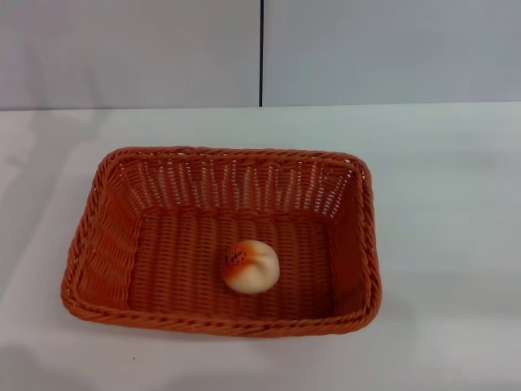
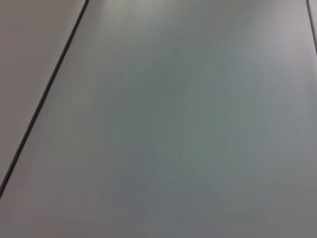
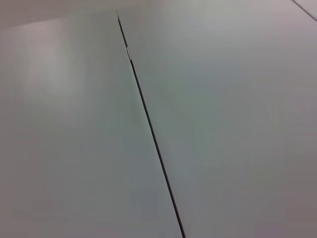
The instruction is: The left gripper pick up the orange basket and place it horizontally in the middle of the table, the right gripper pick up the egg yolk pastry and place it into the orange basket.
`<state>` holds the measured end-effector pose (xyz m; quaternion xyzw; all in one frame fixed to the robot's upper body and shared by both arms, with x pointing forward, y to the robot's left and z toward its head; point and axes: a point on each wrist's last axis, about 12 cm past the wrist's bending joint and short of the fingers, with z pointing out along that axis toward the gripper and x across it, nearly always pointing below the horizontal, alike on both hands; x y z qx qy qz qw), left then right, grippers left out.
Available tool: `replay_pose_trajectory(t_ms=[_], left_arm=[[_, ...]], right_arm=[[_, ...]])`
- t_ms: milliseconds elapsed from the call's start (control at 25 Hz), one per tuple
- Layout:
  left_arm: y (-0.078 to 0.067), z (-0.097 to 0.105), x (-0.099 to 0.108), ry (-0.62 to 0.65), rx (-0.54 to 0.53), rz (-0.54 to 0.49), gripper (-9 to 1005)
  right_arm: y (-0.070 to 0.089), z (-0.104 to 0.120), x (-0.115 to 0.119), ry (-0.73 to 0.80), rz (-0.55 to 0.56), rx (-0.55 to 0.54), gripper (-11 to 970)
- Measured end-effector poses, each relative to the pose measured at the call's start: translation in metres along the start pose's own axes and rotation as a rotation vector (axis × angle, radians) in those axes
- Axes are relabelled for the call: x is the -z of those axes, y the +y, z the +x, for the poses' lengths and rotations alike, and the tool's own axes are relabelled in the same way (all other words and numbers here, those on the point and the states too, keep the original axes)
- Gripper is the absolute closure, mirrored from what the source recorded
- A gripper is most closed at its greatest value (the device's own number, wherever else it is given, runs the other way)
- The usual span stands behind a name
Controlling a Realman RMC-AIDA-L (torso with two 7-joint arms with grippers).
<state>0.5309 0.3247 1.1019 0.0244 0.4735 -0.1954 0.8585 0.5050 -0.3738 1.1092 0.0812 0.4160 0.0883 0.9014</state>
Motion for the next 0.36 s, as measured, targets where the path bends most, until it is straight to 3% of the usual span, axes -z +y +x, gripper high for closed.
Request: replay_pose_trajectory(t_ms=[360], left_arm=[[0.0003,0.0006,-0.0005,-0.001,0.001,-0.010,199]], right_arm=[[0.0046,0.0065,-0.0042,0.007,0.012,-0.021,261]])
